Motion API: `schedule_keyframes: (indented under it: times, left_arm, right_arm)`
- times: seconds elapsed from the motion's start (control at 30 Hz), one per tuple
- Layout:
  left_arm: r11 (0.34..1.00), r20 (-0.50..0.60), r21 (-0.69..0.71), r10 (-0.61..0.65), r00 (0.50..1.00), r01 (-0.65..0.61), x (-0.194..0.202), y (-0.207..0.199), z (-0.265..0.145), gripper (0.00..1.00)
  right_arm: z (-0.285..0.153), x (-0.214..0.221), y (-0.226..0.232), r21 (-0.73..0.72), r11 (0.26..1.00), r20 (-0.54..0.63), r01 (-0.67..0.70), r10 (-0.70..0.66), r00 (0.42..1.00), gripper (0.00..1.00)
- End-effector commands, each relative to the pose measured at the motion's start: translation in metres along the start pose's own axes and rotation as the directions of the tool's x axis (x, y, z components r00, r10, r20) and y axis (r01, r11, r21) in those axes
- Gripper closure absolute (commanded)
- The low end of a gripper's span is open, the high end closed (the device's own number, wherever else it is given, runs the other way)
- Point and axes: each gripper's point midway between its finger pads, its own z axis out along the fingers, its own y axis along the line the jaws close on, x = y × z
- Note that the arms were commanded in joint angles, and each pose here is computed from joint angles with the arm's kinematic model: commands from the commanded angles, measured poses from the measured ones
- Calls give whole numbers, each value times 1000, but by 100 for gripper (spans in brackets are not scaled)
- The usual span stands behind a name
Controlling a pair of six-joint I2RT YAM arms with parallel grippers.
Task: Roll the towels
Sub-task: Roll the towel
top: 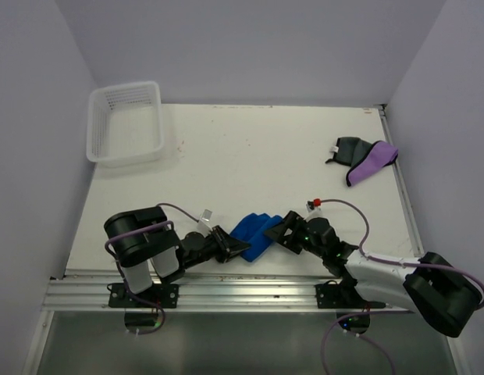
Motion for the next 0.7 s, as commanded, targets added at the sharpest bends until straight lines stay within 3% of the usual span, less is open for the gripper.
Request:
schedule_keyframes:
  times: [0.0,0.37,0.67]
  left_arm:
    - [955,38,-294,-11,999,22,-5,88,-44,100]
    - [962,62,-269,-27,998,43,-9,84,-50,100]
    - [965,50,-262,31,998,-17,-9,82,-50,100]
  right_arm:
    - [5,-15,19,-58,998,68,-3,7,998,20]
    - [18,-18,-7,65,997,113,-47,40,993,27]
    - [30,-22,-12,157,984,116,-86,68,991,47]
